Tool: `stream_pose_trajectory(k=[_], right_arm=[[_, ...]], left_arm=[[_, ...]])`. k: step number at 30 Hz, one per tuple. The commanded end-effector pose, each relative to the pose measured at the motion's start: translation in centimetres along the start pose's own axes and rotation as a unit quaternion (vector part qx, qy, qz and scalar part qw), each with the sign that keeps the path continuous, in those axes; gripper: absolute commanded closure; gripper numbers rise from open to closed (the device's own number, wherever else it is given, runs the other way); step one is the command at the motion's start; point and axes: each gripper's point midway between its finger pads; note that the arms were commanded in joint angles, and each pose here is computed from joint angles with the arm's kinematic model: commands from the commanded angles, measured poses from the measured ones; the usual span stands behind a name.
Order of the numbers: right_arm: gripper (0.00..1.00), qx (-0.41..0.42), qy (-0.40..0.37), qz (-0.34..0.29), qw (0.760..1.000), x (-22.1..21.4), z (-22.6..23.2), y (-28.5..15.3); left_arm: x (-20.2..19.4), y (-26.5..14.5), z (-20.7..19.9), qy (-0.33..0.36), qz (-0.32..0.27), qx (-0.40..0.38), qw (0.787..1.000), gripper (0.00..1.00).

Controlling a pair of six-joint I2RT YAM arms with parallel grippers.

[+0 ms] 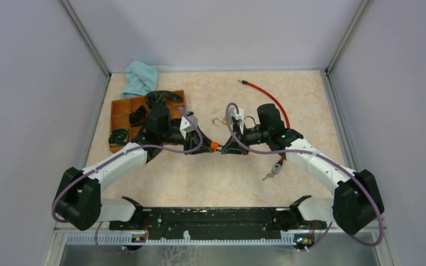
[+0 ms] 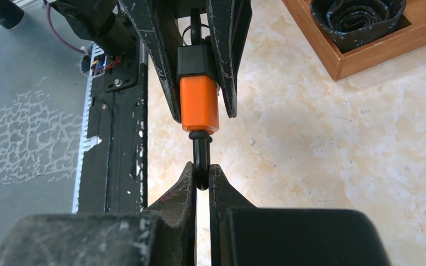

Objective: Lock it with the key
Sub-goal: Lock the lock.

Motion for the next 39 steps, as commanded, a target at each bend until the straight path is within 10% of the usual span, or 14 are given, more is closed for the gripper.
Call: stream_pose_trajectory(k=[1, 39], right_arm=[[1.00, 0.083, -0.173, -0.138, 0.972, 12.6, 3.3, -0.5], [1.00, 0.089, -0.178, -0.146, 0.969, 13.7, 3.4, 0.6]], left_arm=[[-3.6, 1.3, -0.2, -0.018, 0.033, -0.006, 0.999, 1.00], [-3.7, 3.9, -1.6, -0.021, 0.028, -0.051, 0.998, 1.00]])
Point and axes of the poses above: each gripper's point midway between its finger pads, its own y axis out along the fingers, its own z axis along the line the jaws close on, x = y × z, and after that the axes turned 11 degrees about -y, right-handed
